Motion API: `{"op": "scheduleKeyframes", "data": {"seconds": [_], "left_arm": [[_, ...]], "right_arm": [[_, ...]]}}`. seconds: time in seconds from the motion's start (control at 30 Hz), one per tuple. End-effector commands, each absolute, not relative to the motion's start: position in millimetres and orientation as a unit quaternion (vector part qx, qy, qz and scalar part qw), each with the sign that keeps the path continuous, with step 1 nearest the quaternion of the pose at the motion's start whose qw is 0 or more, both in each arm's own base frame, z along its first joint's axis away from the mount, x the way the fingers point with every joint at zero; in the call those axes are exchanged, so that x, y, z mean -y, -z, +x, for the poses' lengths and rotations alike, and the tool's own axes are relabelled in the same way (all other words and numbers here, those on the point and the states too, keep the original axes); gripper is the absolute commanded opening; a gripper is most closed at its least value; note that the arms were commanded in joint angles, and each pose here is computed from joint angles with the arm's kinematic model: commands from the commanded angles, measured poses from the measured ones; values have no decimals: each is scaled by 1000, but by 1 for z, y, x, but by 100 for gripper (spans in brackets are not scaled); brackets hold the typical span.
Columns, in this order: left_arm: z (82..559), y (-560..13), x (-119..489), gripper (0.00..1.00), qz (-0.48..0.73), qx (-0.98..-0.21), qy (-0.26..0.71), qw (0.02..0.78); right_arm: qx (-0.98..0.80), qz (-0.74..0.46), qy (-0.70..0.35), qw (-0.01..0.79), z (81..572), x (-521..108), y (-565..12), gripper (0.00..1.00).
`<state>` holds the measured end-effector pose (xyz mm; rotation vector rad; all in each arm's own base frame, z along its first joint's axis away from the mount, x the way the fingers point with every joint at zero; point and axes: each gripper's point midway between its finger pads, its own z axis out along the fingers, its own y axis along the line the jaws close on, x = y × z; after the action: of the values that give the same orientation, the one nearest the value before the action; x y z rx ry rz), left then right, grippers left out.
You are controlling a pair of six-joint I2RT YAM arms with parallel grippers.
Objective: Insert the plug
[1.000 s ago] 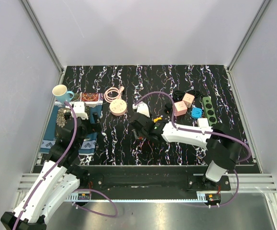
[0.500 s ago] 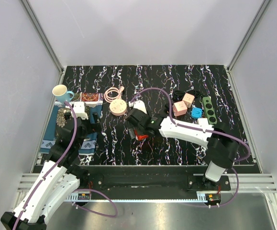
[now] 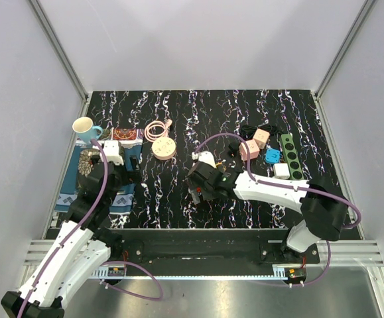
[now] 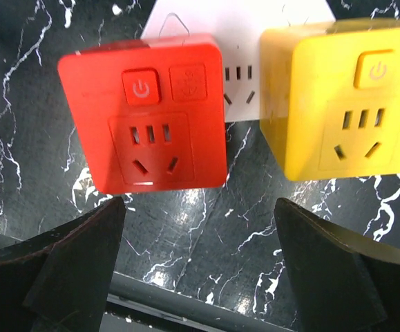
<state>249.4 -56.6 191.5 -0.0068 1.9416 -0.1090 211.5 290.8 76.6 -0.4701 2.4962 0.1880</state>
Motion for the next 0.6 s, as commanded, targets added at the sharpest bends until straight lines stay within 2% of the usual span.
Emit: {"op": "scheduleKeyframes", "data": {"seconds": [0.0, 0.27, 0.57], "left_arm": [[253, -198, 67, 99, 13, -817, 70, 572], [254, -196, 72, 99, 22, -821, 76, 566], [253, -196, 70, 99, 23, -818, 73, 570]], "right_arm": [[-930, -164, -126, 304, 207, -305, -91, 92], [-930, -143, -134, 311, 214, -309, -66, 88], [-919, -103, -129, 359, 281, -299, -55, 87]]}}
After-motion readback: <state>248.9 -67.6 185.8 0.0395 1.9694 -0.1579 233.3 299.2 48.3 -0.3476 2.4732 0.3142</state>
